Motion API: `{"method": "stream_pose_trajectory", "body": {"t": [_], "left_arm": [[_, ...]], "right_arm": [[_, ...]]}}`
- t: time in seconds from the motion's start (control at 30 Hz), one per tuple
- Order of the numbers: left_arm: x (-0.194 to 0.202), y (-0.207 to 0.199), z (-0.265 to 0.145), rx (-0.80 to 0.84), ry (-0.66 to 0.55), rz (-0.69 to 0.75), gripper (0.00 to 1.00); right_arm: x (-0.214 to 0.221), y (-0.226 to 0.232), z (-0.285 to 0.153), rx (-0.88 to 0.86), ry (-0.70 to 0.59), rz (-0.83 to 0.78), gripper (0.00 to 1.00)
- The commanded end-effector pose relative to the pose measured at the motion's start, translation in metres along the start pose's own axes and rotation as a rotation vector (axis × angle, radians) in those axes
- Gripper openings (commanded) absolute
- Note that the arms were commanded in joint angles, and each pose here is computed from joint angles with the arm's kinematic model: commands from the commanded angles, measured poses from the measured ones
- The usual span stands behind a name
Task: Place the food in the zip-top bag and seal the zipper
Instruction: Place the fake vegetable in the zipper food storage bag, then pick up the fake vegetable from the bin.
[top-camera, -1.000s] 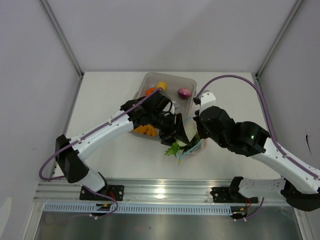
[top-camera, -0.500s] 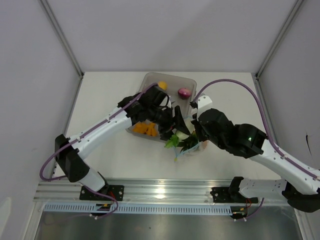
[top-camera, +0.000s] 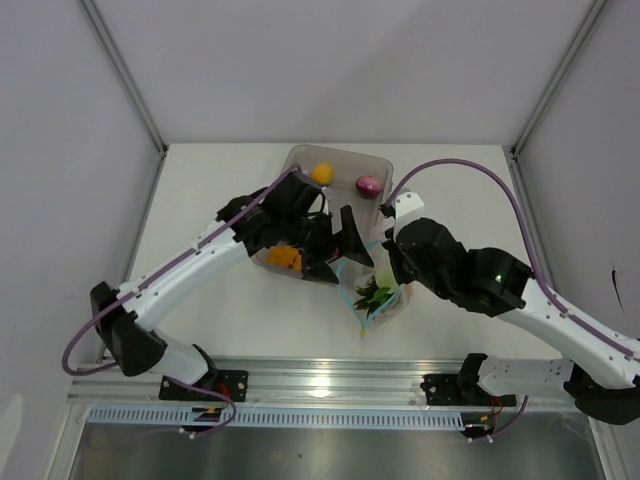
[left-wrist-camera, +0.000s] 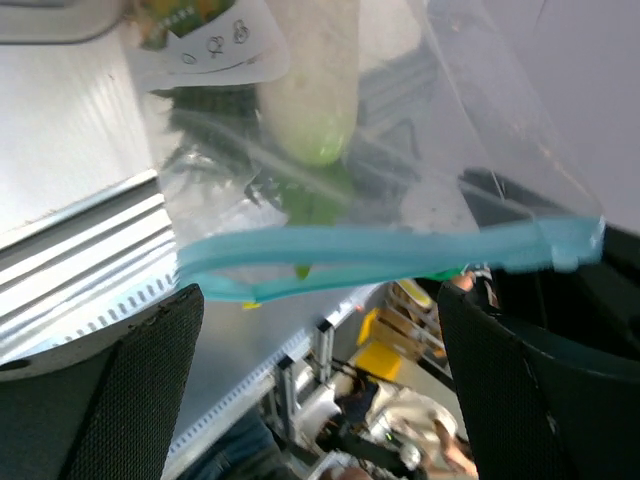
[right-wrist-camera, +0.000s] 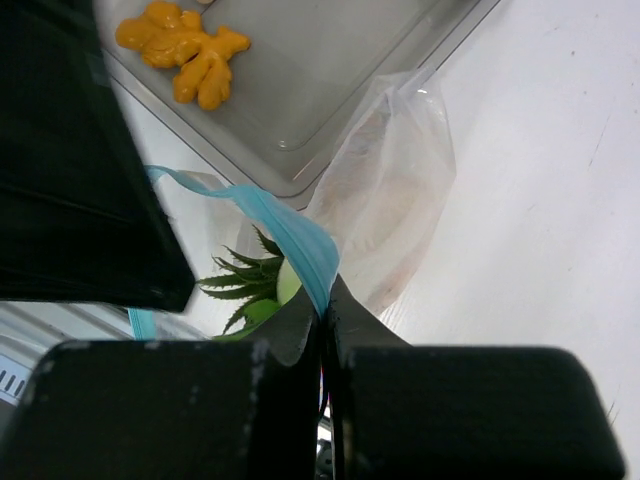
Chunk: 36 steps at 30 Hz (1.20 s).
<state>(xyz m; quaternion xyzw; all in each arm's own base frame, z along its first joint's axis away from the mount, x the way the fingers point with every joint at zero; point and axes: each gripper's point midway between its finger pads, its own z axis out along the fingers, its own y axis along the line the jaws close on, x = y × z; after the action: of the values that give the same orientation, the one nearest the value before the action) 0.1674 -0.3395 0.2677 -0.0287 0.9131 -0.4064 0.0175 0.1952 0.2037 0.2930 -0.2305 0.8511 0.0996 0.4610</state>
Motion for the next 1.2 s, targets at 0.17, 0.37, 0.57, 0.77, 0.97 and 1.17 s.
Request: {"method": "stream_pose_trajectory", "body": {"t": [0.17,0.37,0.57,0.77,0.97,1.17], "left_arm": [[-0.017,-0.007,-0.101,0.120,-0.521,0.340,0.99],[-0.023,-0.003,-0.137,0.128,-0.721,0.493,0.90],[-0.042,0.012,-0.134,-0.036,-0.738,0.633,0.99],[-0.087,0.037,-0.121,-0.213,-0.779,0.620,1.00],[-0.131,0.062,-0.110,-0.386,-0.876,0.617,1.00],[-0.160,0.089,-0.062,-0.435,-0.598,0.536,0.96]], "right_arm": [[-0.014,0.000,0.000,0.029,0.028,0.127,0.00],[-0.026,-0.010,0.012,0.010,0.116,0.263,0.00],[-0.026,-0.029,0.017,0.117,0.122,0.248,0.00],[-0.014,-0.043,0.008,0.168,0.149,0.256,0.00],[-0.004,-0.052,-0.009,0.190,0.161,0.276,0.00],[0.004,-0.055,-0.016,0.199,0.176,0.287,0.00]]}}
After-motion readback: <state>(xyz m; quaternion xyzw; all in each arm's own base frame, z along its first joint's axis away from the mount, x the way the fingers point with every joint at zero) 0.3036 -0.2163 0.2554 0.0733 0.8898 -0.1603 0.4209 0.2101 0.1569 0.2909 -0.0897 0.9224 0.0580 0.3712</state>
